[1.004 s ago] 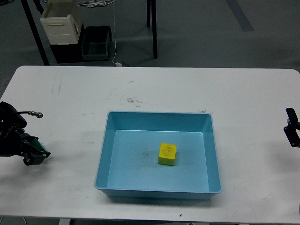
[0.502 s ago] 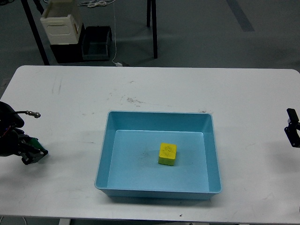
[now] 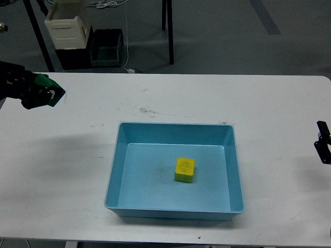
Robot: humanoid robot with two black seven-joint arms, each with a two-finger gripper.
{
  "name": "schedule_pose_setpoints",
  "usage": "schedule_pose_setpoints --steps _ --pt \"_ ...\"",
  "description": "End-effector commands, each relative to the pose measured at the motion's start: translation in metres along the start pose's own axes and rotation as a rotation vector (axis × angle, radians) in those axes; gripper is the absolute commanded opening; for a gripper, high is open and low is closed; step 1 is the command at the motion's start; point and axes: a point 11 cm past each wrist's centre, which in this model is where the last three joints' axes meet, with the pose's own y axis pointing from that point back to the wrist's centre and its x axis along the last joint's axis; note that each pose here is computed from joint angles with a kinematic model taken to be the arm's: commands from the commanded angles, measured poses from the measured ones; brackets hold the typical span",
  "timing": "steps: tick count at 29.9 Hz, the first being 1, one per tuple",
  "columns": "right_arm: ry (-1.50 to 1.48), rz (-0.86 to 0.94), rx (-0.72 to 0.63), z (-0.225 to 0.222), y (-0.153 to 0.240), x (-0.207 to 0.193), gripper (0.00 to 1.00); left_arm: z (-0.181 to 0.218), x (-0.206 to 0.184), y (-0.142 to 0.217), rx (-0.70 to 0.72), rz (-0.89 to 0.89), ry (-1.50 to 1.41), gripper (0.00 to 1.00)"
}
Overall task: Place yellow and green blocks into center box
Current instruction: 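Lift the green cube and carry it into the tub beside the yellow cube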
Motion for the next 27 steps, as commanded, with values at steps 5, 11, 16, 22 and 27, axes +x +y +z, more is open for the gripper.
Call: schedule_pose_setpoints --steps 5,11,16,22,27 --pt "-0.004 0.005 0.001 0.001 0.001 0.0 1.0 0.077 0.046 -0.046 -0.202 -0.073 -0.187 0.17" --pt "-0.009 -0.001 0.011 0.0 -0.002 -0.002 1.0 0.124 0.056 -0.09 -0.31 -0.11 -0.334 0.18" --pt "-0.02 0.007 0.006 0.004 -0.002 -0.002 1.0 0.129 0.049 -0.128 -0.307 -0.184 -0.381 0.2" --pt "-0.023 0.01 0.006 0.005 -0.003 -0.002 1.0 0.118 0.02 -0.157 -0.275 -0.279 -0.371 0.21" --pt "-0.024 0.008 0.01 0.004 -0.005 -0.003 1.0 0.111 0.012 -0.179 -0.244 -0.304 -0.351 0.23"
